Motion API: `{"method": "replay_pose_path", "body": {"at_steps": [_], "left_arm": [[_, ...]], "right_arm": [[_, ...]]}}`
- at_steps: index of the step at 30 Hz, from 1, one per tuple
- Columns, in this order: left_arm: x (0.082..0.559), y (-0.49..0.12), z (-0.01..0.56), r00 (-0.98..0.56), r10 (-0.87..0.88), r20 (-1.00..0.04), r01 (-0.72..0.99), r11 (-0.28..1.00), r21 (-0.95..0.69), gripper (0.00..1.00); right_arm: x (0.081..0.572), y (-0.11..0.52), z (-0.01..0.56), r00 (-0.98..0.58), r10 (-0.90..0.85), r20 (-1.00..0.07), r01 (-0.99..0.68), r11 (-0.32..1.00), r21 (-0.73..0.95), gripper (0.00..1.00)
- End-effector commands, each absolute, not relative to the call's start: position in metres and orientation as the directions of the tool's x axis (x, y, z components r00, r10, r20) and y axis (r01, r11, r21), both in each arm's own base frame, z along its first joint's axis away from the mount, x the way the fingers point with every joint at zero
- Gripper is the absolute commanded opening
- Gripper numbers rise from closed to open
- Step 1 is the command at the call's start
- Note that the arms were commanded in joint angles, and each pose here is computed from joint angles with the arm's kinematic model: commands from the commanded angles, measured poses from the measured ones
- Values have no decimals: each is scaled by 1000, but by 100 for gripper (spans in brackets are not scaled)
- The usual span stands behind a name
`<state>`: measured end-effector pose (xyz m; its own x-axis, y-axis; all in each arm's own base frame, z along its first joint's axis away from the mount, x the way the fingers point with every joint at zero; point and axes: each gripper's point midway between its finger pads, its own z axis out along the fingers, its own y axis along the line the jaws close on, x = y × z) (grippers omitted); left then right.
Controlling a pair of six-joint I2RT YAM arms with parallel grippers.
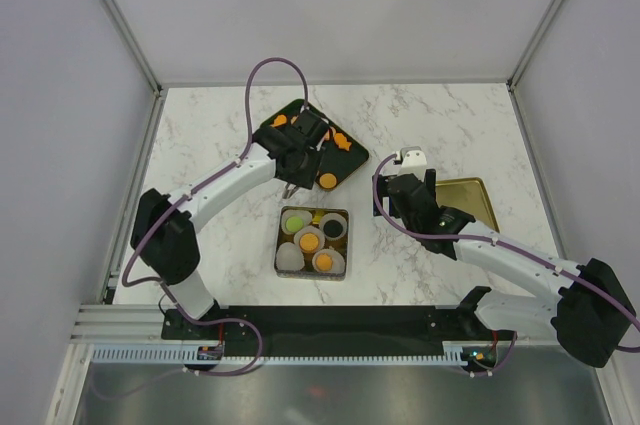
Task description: Pack the cookies
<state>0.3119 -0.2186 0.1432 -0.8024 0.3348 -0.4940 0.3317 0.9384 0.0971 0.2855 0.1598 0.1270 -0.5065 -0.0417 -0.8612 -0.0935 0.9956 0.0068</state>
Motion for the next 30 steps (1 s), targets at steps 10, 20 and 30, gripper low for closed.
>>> {"method": "replay_pose_path", "body": {"at_steps": [10,20,30], "left_arm": [[326,-225,148,-774,365,-518,366,925,105,52],[331,-225,144,-773,377,-510,365,922,128,52],[337,-226,152,-760,380,-527,364,921,141,42]], "right_arm": [[292,162,141,-469,-6,-883,-82,996,37,98],[292,162,138,-475,-8,-880,-79,996,34,98],[291,162,137,-479,-10,-878,-82,996,34,98]]}}
